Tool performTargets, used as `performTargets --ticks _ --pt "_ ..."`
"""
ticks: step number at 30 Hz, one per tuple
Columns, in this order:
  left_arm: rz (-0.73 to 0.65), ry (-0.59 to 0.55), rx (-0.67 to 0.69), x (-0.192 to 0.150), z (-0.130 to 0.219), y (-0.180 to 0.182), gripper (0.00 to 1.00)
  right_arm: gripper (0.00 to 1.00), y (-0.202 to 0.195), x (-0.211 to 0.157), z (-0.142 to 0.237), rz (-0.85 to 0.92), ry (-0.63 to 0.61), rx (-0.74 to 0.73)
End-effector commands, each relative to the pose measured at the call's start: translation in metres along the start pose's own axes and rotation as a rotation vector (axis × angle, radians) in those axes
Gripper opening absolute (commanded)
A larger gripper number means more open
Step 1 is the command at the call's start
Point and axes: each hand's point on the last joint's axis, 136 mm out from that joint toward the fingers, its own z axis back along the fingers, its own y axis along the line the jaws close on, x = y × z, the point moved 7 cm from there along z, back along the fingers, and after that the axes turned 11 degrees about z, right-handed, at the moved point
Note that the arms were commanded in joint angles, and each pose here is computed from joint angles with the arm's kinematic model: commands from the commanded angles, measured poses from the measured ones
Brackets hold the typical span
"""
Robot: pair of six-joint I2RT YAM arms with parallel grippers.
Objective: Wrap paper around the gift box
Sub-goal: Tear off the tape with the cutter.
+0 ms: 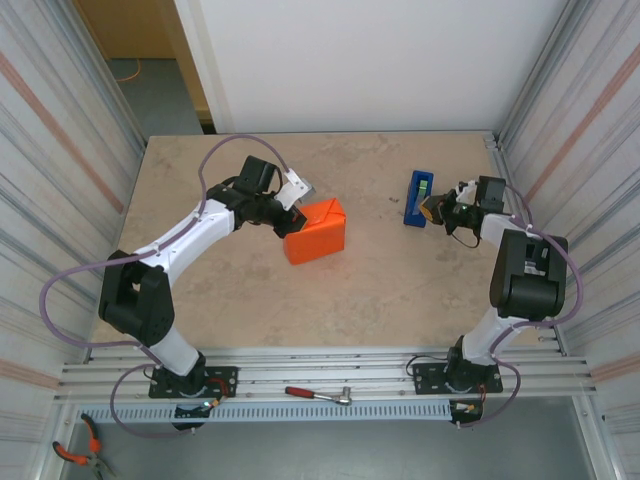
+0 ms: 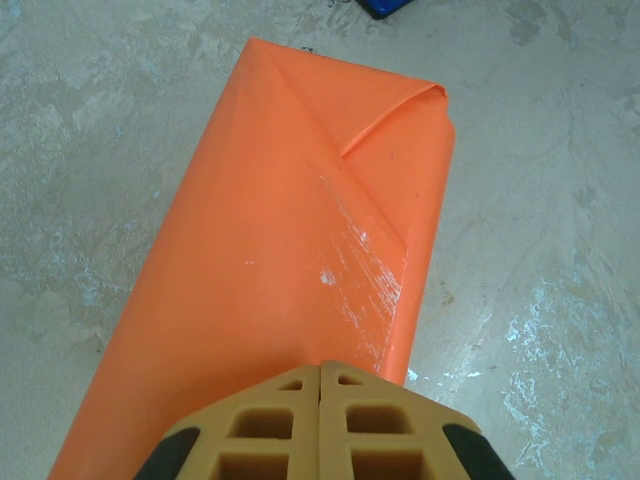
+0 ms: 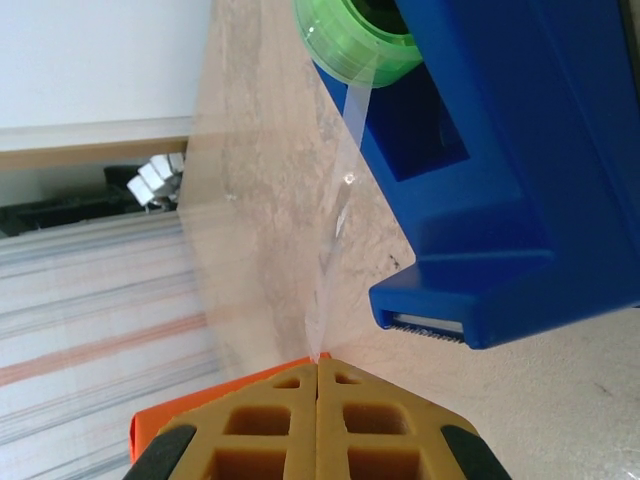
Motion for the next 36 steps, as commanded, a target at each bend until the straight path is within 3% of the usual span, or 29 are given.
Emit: performTargets --ticks 1,22,36 --pt "0.037 0.138 0.016 -0.031 -0.021 0.009 0.00 0.00 0.009 -0.011 0.009 -0.007 0.023 0.039" --pt "0.038 0.140 0.013 -0.031 -0.022 0.009 0.00 0.00 -0.018 -0.037 0.007 -0.038 0.056 -0.002" --pt "0.036 0.138 0.013 -0.030 -0.021 0.009 0.00 0.00 -0.057 -0.044 -0.009 -0.116 0.068 -0.058"
